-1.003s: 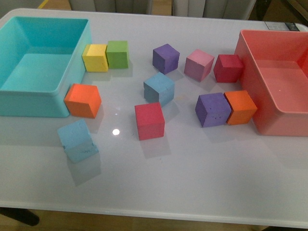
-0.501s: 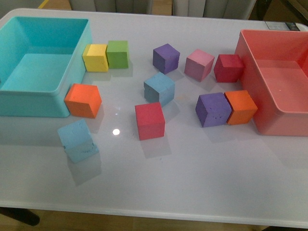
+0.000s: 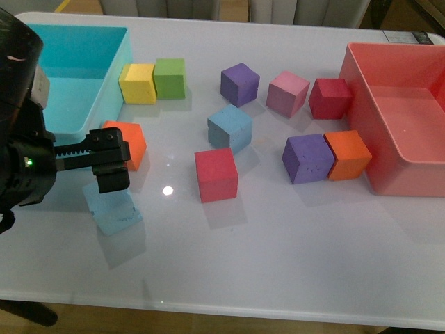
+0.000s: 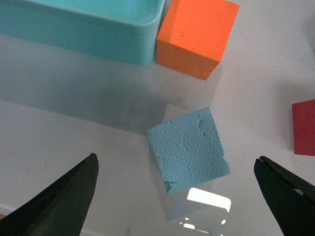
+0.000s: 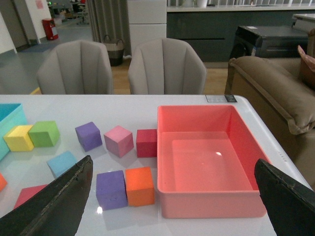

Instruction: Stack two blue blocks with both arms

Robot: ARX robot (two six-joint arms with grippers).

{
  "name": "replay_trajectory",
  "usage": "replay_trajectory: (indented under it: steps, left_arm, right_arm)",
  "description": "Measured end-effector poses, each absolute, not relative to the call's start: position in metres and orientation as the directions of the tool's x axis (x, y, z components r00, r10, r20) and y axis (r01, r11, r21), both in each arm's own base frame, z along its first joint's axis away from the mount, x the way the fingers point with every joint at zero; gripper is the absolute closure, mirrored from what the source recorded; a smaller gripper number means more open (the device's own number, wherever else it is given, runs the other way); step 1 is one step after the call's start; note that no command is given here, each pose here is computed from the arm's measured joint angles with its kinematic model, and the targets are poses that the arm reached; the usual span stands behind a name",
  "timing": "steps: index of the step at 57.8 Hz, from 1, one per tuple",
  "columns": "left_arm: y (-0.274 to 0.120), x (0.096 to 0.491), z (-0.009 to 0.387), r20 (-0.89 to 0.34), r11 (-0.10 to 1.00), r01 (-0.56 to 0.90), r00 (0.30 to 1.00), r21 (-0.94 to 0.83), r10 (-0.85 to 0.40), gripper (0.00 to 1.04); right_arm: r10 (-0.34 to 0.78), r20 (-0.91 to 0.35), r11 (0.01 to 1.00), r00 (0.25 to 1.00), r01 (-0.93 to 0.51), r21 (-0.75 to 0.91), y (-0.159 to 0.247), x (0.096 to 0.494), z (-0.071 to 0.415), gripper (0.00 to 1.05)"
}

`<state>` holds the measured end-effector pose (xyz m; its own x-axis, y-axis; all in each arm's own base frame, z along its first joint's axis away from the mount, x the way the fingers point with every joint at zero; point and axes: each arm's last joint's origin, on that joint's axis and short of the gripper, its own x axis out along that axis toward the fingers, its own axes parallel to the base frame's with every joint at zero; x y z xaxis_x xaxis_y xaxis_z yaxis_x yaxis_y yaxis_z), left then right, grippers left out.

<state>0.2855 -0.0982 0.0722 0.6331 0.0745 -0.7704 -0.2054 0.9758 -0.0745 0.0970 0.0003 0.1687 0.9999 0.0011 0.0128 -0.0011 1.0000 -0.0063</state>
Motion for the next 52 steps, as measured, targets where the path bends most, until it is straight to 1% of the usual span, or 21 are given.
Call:
replay_trajectory:
  steps: [23, 52]
  left_arm:
    - [-0.105, 0.303, 0.046, -0.821, 0.972, -0.236, 0.559, -0.024, 0.115, 0.09]
    - [-0.119, 0.32, 0.03, -0.835, 0.973, -0.23, 0.54, -0.022, 0.109, 0.09]
  right_arm:
    - [0.001, 0.012, 1.0, 1.0, -0.001, -0.006, 0.0, 0.097, 0.169, 0.09]
    - [0.001, 0.012, 1.0, 1.0, -0.001, -0.006, 0.0, 0.097, 0.169, 0.09]
